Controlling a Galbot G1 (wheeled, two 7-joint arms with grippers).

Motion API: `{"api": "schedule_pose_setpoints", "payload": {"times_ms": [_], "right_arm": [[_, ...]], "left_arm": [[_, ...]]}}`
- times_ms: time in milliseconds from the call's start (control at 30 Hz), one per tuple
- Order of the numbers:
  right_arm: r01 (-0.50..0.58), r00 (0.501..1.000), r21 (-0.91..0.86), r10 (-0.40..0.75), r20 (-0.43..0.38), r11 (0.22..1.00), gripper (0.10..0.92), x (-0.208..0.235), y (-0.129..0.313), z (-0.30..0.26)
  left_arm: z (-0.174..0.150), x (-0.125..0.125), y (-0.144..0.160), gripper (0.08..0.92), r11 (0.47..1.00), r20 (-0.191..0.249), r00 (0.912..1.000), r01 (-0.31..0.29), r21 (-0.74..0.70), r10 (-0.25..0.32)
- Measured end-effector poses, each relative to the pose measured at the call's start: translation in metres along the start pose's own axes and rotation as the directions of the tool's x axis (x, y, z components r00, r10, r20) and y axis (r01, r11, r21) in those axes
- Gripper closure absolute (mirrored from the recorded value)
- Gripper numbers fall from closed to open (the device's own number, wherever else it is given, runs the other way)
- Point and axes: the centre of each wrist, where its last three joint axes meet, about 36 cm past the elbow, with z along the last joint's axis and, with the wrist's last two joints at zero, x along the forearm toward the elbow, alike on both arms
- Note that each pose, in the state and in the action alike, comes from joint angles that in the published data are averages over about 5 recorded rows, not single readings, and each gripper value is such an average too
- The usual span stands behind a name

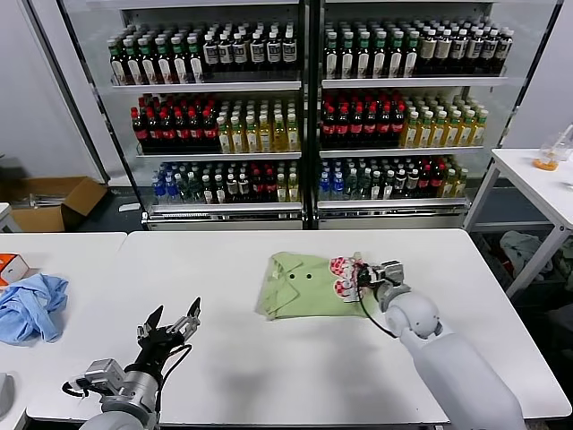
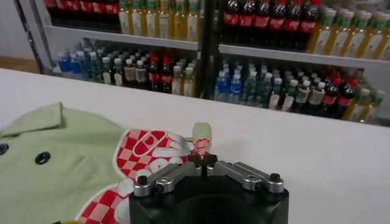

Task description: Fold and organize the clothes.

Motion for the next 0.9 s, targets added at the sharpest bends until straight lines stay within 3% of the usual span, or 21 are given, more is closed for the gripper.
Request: {"api": "schedule_pose_setpoints", "payload": {"times_ms": [167,567,767,900], "right_arm": [[-0.023,0.998,0.027,0.021,0.061,0.999,0.778,0.005,-0.017,-0.002],[-0.119,0.946,0.116,0.078,0.315,0.986,0.431,0.06,-0.029,0.03],[-0.13,0.916,0.082,0.089,0.39,0.988,0.263,0.103,-0.024,0.051],[-0.137,0.905,0.059,0.101,0.413,0.989,0.206,0.132,-0.02,0.064]], "left_arm": [[0.0,-0.003,-0.001,0.177,1.0,0.002,1.0,-0.003,-0.011,0.003],[0.0,-0.002,-0.005,0.177,0.999,0.023,0.9997,-0.009,-0.053,0.011],[0.001,0.002,-0.009,0.177,0.997,0.037,0.9993,-0.009,-0.074,0.012],[0.002,0.005,-0.01,0.177,0.996,0.047,0.9988,-0.006,-0.088,0.011]]}}
